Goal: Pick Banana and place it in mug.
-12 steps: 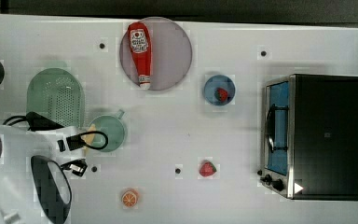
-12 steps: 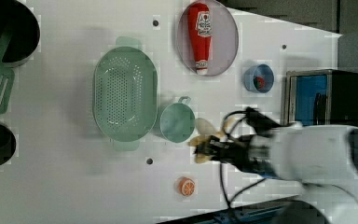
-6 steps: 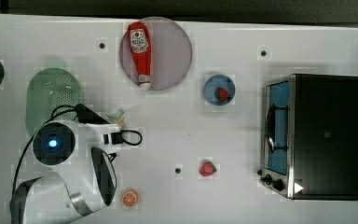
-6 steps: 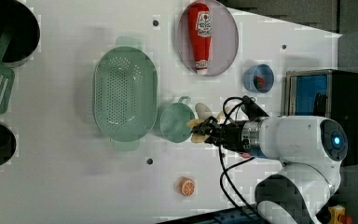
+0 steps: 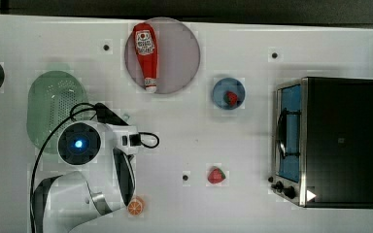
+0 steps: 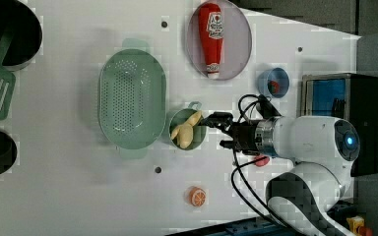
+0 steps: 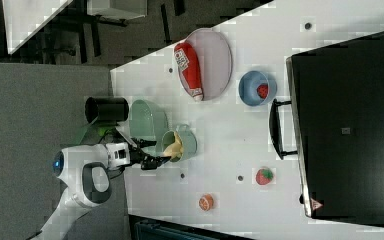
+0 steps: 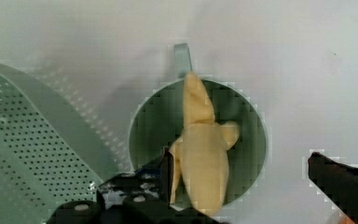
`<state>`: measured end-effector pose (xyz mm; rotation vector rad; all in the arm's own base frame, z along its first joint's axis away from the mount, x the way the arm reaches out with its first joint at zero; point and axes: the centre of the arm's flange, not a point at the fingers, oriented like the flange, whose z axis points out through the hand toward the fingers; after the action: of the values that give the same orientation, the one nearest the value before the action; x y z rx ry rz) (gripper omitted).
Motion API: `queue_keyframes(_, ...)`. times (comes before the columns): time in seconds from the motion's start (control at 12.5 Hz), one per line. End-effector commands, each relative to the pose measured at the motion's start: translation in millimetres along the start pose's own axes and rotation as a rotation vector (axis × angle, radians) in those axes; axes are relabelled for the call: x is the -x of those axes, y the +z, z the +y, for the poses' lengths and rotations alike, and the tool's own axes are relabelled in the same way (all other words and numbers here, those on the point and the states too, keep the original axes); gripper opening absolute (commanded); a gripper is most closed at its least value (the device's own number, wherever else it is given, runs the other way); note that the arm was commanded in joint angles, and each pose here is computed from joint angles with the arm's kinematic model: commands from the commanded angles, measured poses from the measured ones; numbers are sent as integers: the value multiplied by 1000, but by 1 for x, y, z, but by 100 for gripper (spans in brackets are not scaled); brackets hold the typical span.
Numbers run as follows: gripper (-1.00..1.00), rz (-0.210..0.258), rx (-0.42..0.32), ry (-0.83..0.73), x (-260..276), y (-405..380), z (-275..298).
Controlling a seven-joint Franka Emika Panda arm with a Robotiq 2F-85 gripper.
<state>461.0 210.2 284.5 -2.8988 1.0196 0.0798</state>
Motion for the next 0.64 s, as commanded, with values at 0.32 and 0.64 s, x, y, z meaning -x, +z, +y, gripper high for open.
queue_keyframes(0.32,100,56,6,98,-27,-146,-1)
queue_keyframes(0.64,100,47,20,186,-70,-234,49)
